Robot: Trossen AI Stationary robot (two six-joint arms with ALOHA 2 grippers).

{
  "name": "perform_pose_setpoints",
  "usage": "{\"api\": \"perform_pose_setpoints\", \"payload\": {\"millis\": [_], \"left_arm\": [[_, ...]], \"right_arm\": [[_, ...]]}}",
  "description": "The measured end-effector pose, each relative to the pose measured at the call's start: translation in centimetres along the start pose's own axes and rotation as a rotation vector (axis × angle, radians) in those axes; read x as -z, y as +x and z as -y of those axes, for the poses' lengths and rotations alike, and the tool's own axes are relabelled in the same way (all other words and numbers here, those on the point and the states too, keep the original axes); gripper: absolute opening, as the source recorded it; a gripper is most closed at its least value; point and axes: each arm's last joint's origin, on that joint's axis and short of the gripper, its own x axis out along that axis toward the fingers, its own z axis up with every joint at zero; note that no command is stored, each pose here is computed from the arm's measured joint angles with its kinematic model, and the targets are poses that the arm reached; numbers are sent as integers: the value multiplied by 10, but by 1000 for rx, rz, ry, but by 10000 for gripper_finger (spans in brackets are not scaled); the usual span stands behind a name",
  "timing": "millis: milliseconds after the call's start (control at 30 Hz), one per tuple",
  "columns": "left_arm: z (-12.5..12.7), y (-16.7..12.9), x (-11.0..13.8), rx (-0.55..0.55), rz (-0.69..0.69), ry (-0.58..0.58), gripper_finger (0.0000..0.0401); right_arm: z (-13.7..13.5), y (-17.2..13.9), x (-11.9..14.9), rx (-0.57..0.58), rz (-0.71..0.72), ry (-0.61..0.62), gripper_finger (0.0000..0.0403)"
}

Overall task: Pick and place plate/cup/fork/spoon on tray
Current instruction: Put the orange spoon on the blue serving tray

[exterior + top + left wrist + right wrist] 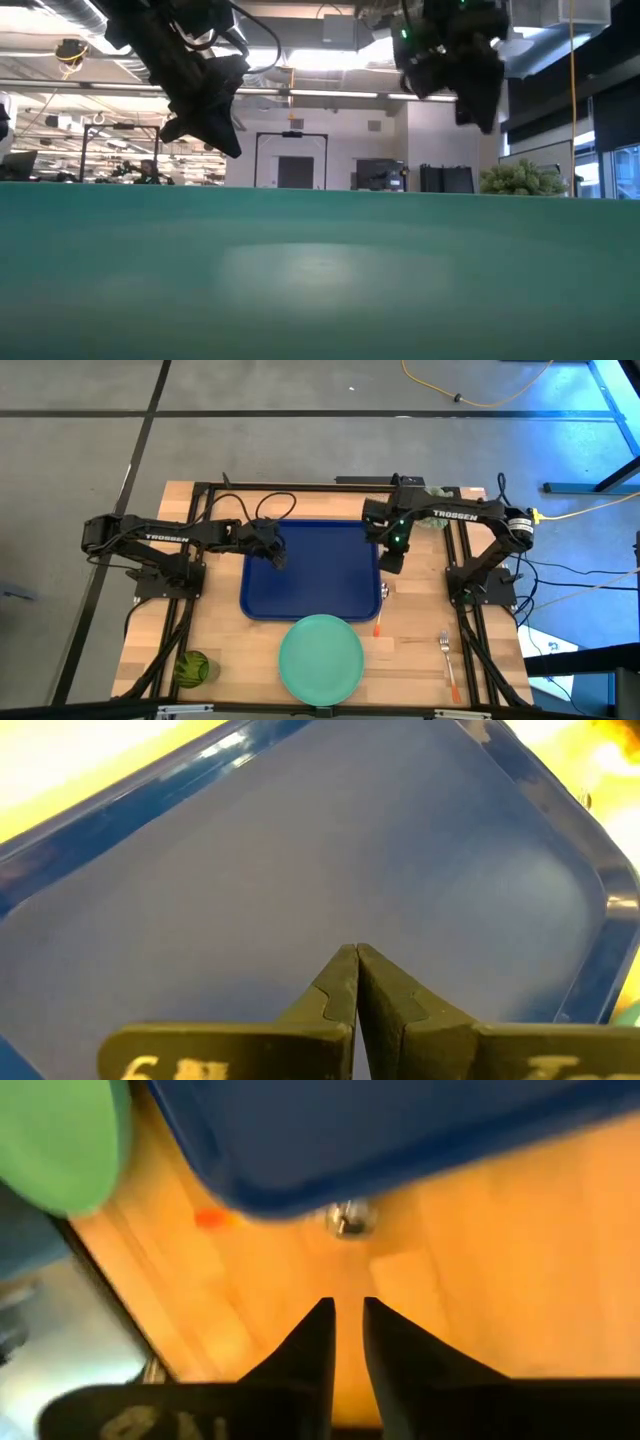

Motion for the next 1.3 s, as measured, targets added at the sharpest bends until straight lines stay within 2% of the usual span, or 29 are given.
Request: {"api": "perform_pose_setpoints", "payload": {"millis": [100, 200, 500, 867, 1300], "left_arm": [[0, 0, 0, 4, -3, 0, 0], [0, 0, 0, 5, -4, -1, 0], [1, 0, 0, 25, -16, -2, 0], [1, 0, 0, 38, -26, -7, 0], [1, 0, 0, 38, -26, -8, 0]], "right_arm": [[7, 27, 8, -37, -80, -30, 74], [14, 53, 12, -72, -96, -80, 75], [30, 95, 7, -107, 72, -165, 75], [36, 104, 9, -52, 89, -214, 75], [39, 112, 10, -38, 117, -193, 75]]}}
